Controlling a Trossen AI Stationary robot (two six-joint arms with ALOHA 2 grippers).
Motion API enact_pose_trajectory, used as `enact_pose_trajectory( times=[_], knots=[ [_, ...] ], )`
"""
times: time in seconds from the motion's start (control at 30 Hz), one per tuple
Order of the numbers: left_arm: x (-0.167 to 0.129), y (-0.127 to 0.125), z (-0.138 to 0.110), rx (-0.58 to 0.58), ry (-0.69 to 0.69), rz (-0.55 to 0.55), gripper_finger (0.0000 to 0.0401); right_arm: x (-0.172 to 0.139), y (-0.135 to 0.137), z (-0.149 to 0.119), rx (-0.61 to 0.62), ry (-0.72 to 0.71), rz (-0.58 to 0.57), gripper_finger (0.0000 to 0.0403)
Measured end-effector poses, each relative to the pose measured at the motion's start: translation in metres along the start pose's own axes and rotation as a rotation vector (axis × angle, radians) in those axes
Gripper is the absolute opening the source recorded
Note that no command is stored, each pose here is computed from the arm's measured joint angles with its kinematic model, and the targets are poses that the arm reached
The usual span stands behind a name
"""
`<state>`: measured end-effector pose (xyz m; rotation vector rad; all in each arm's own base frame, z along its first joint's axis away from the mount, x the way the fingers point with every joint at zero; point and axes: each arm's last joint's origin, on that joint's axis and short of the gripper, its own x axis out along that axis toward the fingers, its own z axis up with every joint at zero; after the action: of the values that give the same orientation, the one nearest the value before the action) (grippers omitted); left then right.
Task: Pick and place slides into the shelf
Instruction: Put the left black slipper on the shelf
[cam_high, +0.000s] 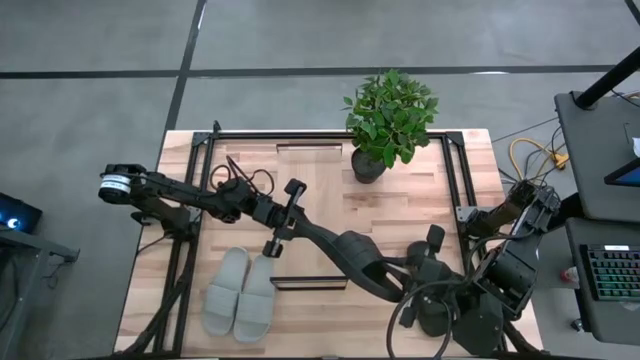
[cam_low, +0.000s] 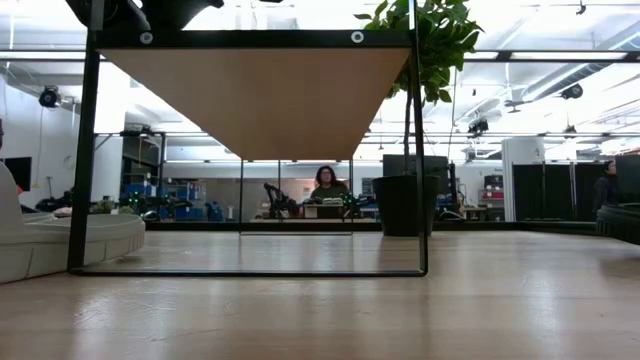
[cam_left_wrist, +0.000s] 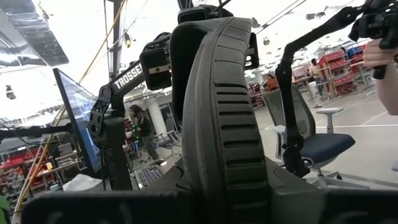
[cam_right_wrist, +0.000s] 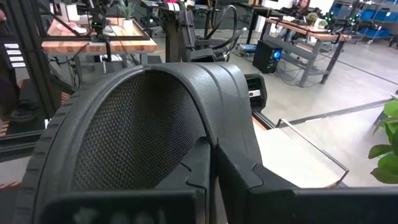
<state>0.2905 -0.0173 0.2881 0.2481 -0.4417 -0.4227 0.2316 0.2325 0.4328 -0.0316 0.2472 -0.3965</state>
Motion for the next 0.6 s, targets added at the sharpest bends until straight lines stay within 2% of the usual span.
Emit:
enact_pose_trajectory(
  times=[0.4,0.6],
  knots=[
    [-0.0003,0.0005,-0.0010,-0.006,0.010,0.010,0.0046,-0.0003,-0.0006,0.0005,-0.016,0.002,0.000,0.0087],
    [-0.0005,0.0007,-0.0015,-0.006,0.012,0.015,0.0046,-0.0031,-0.0043,0.0072,0.001,-0.005,0.005,0.0106]
  ],
)
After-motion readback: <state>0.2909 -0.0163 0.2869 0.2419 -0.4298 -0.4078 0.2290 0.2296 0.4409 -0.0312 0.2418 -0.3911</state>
